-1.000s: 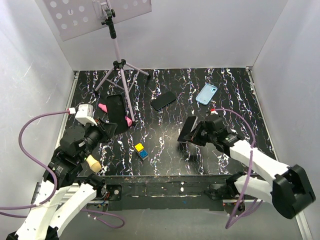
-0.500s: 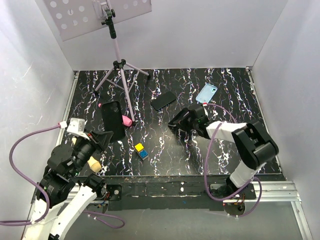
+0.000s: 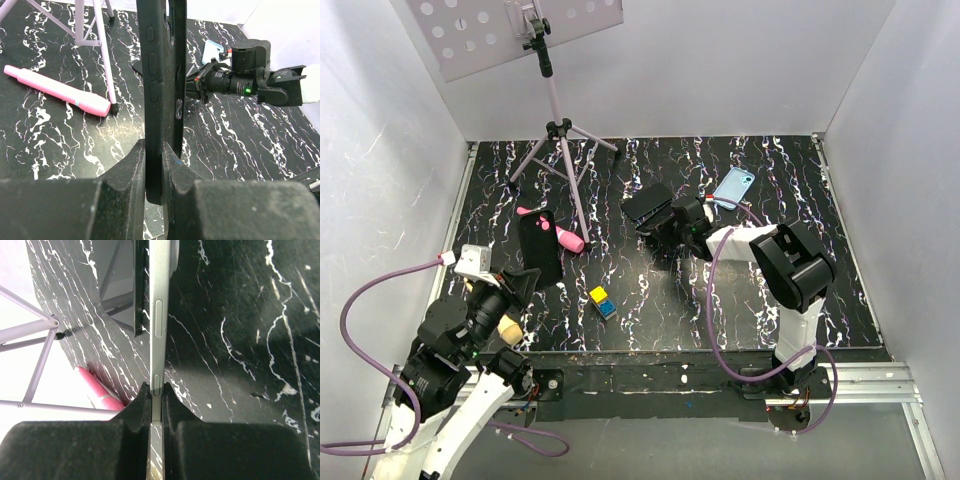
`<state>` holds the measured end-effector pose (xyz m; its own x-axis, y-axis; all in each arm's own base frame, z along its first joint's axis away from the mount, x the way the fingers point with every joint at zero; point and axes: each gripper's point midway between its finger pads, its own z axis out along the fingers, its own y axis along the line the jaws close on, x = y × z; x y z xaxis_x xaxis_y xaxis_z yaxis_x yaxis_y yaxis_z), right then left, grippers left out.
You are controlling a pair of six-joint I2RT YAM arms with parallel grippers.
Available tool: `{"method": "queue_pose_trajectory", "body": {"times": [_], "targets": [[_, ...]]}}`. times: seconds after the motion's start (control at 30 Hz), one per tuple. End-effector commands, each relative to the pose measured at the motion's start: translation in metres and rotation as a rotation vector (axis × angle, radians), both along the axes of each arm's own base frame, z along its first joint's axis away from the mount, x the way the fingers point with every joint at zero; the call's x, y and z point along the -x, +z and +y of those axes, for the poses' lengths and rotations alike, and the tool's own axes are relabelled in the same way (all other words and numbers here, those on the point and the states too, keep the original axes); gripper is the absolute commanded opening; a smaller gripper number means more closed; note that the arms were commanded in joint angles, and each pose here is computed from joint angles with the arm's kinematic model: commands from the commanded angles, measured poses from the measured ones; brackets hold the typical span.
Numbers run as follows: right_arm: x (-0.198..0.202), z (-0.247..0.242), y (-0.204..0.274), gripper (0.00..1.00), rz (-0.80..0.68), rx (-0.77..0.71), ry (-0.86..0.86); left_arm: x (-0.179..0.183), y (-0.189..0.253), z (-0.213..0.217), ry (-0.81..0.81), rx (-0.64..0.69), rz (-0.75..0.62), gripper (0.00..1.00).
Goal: Take the phone out of the phone case
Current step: Place the phone at the center of the board.
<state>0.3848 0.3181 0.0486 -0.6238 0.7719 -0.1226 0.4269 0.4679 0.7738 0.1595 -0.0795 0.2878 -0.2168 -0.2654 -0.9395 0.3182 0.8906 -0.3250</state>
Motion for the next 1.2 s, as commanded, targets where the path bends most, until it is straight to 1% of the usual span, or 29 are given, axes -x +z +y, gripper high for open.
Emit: {"method": "queue_pose_trajectory", "body": {"times": [0.0, 0.13, 0.27, 0.47, 0.93, 1.1, 1.17], "targets": [[-0.022, 0.001, 0.008, 0.01, -0.048, -0.006, -0.071, -0.001, 0.005, 0.003, 0.009, -0.014, -0.028, 0.00], [-0.023, -0.003, -0.003, 0.03, -0.027, -0.001, -0.103, 0.001, 0.005, 0.004, 0.011, -0.014, -0.029, 0.00], [-0.025, 0.001, -0.008, 0.04, -0.016, -0.001, -0.091, 0.003, 0.005, 0.003, 0.000, -0.013, -0.033, 0.00], [-0.030, 0.000, -0.014, 0.10, -0.015, 0.008, -0.109, 0.004, 0.005, 0.002, -0.011, -0.012, -0.034, 0.00], [-0.030, -0.012, -0.022, 0.12, -0.009, 0.045, -0.132, 0.004, 0.004, 0.000, -0.017, -0.016, -0.028, 0.00], [-0.032, -0.014, -0.023, 0.17, -0.010, 0.064, -0.132, 0.003, 0.003, -0.001, -0.019, -0.020, -0.021, 0.00], [-0.032, -0.016, -0.024, 0.21, -0.007, 0.070, -0.142, 0.002, 0.002, -0.001, -0.019, -0.021, -0.017, 0.00]]}}
